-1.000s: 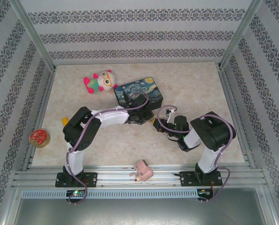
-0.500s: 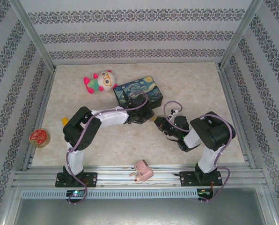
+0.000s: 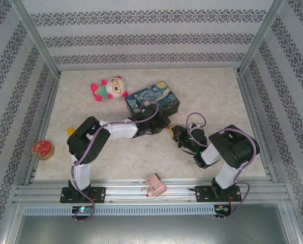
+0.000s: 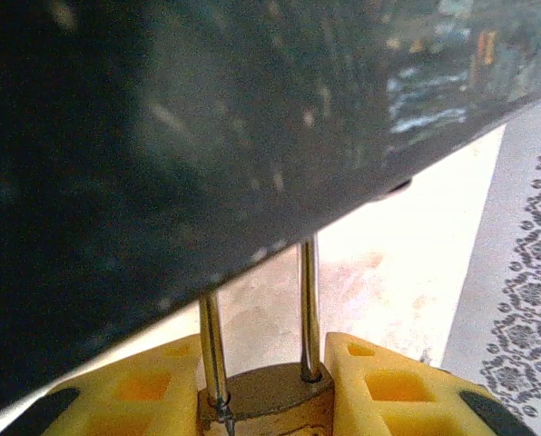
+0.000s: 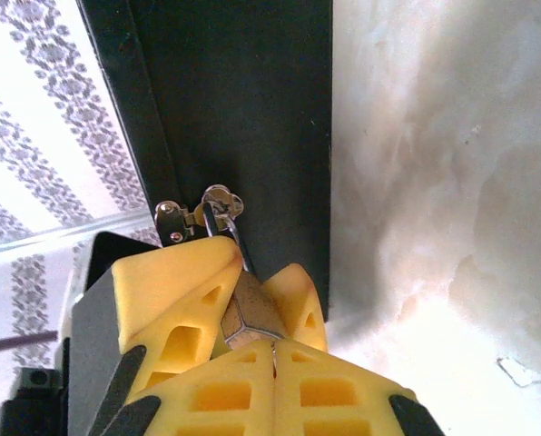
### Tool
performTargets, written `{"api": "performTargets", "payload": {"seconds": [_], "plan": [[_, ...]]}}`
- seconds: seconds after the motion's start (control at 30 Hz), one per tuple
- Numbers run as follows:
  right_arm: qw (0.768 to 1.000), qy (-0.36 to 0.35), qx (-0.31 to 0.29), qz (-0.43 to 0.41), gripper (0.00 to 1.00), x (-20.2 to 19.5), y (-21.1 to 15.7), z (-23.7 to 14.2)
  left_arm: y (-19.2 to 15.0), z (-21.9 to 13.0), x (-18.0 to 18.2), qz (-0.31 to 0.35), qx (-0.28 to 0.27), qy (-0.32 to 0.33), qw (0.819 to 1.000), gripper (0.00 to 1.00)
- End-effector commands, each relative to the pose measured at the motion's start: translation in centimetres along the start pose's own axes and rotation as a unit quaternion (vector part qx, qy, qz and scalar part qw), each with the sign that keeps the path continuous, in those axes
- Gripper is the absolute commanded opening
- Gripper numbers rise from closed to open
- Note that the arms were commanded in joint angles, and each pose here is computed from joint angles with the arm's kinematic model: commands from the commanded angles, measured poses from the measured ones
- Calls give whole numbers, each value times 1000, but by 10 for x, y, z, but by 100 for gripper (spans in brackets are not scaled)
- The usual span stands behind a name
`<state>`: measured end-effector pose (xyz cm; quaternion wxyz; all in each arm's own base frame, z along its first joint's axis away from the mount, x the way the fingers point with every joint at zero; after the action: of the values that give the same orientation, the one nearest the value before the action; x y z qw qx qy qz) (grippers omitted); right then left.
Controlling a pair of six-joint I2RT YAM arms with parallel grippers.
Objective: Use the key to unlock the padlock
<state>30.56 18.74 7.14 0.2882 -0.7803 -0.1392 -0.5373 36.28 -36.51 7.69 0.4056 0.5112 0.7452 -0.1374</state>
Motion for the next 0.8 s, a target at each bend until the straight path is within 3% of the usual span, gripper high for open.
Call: {"api": "performTargets", "payload": {"seconds": [0.0,0.3,0.53,0.57,0.77], "plan": [[997,43,-56,45,0,17,17,-4,-8,-15,-49,5,10,-98,995,31],[993,65,-66,67,0,28,20,-11,3,-27,-60,46,-37,-136,989,30],[993,71,-61,70,0,33,18,-8,4,-31,-62,46,-52,-168,983,18],[993,71,-62,69,0,34,19,-8,4,-31,-62,46,-53,-170,983,12],[994,72,-59,65,0,35,17,-6,3,-30,-58,46,-52,-166,984,10]]}}
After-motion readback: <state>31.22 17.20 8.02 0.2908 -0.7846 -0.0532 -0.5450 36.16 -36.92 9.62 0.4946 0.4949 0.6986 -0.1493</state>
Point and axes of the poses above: each hand's point on the last joint's axis, 136 mm out from that joint toward the fingers, its own z axis out along the fingers, its own x axis along the line the jaws close on, y = z × x, the point moved 1 cm from there along -z, back along the fingers, and after that the axes turned 8 degrees about z, right-handed, at the moved point
